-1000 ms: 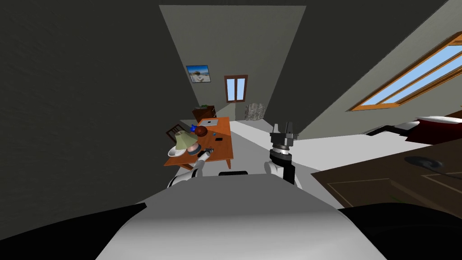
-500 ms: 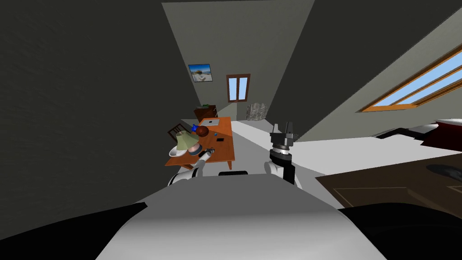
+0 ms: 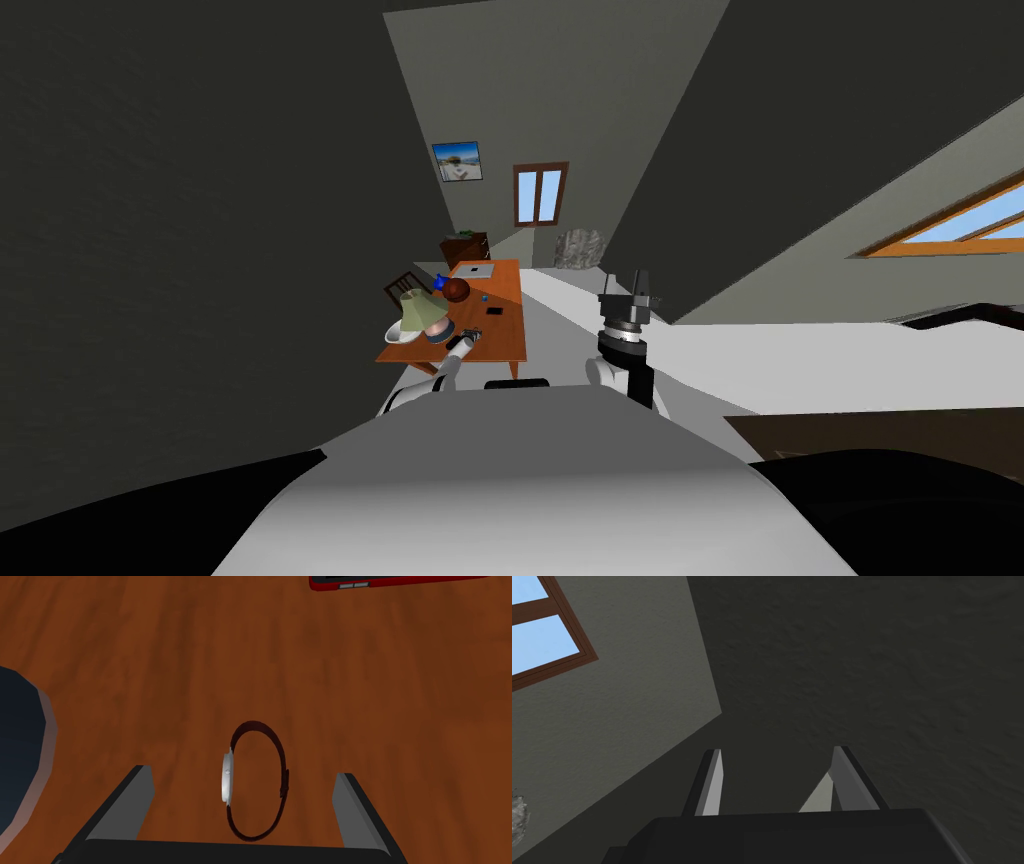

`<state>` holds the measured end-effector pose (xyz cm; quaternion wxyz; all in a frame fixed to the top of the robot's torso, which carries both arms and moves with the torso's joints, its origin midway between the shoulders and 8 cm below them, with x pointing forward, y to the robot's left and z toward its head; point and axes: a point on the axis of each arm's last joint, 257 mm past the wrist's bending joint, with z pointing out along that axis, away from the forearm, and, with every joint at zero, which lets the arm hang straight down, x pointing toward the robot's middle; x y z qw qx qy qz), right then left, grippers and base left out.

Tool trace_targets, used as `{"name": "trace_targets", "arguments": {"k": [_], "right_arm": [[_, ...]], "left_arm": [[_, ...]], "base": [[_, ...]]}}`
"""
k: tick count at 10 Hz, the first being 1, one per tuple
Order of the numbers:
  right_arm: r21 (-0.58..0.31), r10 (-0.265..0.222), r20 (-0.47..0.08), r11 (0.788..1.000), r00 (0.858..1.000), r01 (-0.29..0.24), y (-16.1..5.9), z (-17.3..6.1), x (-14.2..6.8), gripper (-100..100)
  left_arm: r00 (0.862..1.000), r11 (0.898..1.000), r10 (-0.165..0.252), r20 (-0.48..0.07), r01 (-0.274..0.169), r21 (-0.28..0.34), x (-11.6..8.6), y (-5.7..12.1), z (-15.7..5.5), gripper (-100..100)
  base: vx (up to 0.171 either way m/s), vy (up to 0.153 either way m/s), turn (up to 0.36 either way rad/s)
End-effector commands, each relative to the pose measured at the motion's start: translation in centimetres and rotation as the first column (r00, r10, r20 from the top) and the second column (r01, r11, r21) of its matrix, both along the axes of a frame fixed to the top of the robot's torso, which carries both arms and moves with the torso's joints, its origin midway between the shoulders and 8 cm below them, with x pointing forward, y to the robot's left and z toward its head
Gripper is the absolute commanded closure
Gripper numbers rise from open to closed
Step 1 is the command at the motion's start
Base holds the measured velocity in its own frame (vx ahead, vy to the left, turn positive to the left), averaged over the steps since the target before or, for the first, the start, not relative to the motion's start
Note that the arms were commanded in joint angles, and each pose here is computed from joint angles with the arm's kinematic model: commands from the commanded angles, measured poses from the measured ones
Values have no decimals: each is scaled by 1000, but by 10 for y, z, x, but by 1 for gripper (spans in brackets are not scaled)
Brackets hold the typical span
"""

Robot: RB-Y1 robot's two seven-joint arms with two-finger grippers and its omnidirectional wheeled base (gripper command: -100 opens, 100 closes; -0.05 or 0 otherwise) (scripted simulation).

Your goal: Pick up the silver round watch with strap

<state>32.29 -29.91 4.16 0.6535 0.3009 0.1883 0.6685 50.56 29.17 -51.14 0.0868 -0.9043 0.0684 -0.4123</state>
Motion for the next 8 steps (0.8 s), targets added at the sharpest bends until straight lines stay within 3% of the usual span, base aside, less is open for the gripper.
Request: {"name": "trace_targets", "arguments": {"k": [1,2,3,4,5,7,8], "right_arm": [[0,0,0,1000,1000,0,0,0,0,0],[0,0,0,1000,1000,0,0,0,0,0],[0,0,0,1000,1000,0,0,0,0,0],[0,0,0,1000,1000,0,0,0,0,0],[0,0,0,1000,1000,0,0,0,0,0],[0,0,0,1000,1000,0,0,0,0,0],[0,0,0,1000,1000,0,0,0,0,0]], "left_arm": [[1000,1000,-30,1,30,1,0,-17,-1,-100],[999,999,-49,1,49,1,-1,-29,-2,-100],[999,999,-41,4,41,2,0,-26,-1,-100],[998,998,-67,2,67,1,-2,-41,-3,-100],[998,998,-67,2,67,1,-2,-41,-3,-100],[995,995,-104,4,104,1,-4,-65,-4,-100],[995,995,-104,4,104,1,-4,-65,-4,-100]], "base": [[75,19,192],[76,16,191],[-7,-7,24],[-3,-22,62],[-2,-20,57],[-3,-26,74],[-3,-24,70]]}}
